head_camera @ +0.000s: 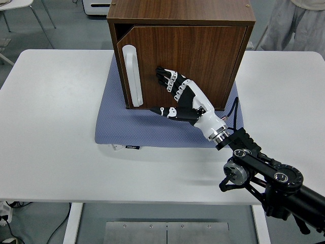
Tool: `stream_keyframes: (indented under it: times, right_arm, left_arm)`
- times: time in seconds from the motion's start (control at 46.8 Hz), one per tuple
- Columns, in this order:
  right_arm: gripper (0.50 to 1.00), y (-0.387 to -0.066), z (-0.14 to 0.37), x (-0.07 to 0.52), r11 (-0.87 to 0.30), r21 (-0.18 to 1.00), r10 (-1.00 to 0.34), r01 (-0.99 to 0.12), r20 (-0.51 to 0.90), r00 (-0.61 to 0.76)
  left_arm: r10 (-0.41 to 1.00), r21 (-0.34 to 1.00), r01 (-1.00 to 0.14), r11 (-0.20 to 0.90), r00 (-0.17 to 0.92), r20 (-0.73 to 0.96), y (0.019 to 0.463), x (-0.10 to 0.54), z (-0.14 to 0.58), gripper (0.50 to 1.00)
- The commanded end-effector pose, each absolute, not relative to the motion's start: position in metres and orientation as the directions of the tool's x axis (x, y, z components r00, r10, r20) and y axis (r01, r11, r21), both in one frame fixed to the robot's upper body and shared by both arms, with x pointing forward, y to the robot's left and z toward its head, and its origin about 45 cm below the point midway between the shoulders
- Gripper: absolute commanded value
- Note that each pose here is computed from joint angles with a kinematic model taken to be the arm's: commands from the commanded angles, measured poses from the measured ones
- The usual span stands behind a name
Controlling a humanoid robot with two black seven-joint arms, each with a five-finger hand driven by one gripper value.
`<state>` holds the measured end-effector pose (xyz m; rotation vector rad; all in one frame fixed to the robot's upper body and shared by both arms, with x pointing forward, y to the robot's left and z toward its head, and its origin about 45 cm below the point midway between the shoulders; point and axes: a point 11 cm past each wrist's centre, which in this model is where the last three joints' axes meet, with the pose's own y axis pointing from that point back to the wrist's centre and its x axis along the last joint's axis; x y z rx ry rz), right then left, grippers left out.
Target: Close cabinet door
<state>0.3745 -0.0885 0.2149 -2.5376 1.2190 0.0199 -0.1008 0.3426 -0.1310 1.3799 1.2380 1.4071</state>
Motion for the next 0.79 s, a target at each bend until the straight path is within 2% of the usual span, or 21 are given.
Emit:
stream_keyframes:
  times: [0.0, 0.769]
  right_arm:
    - [1.0, -0.091, 0.217, 0.38, -0.562, -0.282, -0.772, -0.777, -0.158, 0.616]
    - [1.0, -0.084, 0.222, 0.391, -0.465, -0.283, -0.832, -0.839, -0.183, 0.524]
  left_arm:
    - [0.971, 0.973, 0.092, -0.21, -0.093, 0.219, 0.343, -0.101, -0.131, 1.0]
    - [0.972, 0.974, 0.092, -0.209, -0.094, 0.217, 0.342, -0.101, -0.131, 1.0]
